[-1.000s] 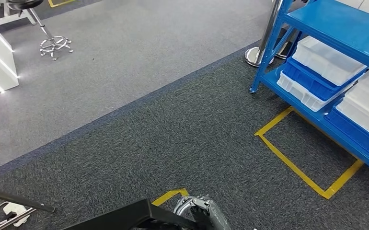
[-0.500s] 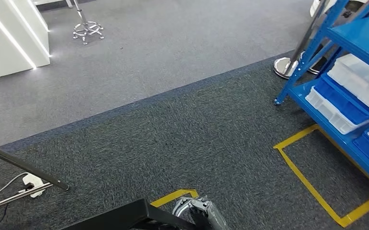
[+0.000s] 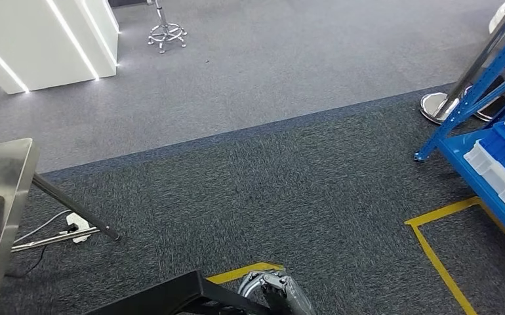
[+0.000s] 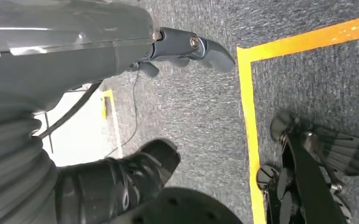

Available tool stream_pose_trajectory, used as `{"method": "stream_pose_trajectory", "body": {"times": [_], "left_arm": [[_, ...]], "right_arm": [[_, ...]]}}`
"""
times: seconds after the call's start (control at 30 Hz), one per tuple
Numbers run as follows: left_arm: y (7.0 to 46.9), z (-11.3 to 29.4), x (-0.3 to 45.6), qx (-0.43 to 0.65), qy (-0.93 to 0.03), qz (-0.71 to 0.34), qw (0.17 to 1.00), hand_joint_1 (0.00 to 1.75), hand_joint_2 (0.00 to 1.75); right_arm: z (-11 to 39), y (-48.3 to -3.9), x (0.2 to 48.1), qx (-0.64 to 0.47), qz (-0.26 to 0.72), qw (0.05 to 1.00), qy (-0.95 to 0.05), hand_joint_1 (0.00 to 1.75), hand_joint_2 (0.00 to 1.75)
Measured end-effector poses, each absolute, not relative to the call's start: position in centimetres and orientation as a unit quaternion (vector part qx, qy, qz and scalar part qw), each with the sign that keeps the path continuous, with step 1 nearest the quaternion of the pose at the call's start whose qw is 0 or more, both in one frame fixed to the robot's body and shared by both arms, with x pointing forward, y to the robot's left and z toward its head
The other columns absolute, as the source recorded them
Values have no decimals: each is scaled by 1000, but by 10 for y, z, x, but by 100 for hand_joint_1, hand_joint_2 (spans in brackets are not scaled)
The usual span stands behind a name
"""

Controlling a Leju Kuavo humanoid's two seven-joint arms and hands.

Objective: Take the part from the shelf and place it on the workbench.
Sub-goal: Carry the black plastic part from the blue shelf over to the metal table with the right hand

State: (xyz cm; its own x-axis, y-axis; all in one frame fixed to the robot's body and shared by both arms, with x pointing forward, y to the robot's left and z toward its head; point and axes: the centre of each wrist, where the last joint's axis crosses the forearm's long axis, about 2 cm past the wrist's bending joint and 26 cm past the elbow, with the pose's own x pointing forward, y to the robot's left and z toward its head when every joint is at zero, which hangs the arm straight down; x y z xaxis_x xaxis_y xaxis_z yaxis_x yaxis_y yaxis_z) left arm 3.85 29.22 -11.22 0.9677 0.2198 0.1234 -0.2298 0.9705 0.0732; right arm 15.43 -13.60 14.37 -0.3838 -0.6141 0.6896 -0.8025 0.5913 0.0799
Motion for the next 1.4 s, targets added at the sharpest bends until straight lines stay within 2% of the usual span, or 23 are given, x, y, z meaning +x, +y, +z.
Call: {"method": "stream_pose_trajectory", "body": {"times": [1.4], "left_arm": [[295,-112,39,44,-59,115,991,0,175]], "right_arm": [[150,-137,157,431,135,340,-825,175,175]]}}
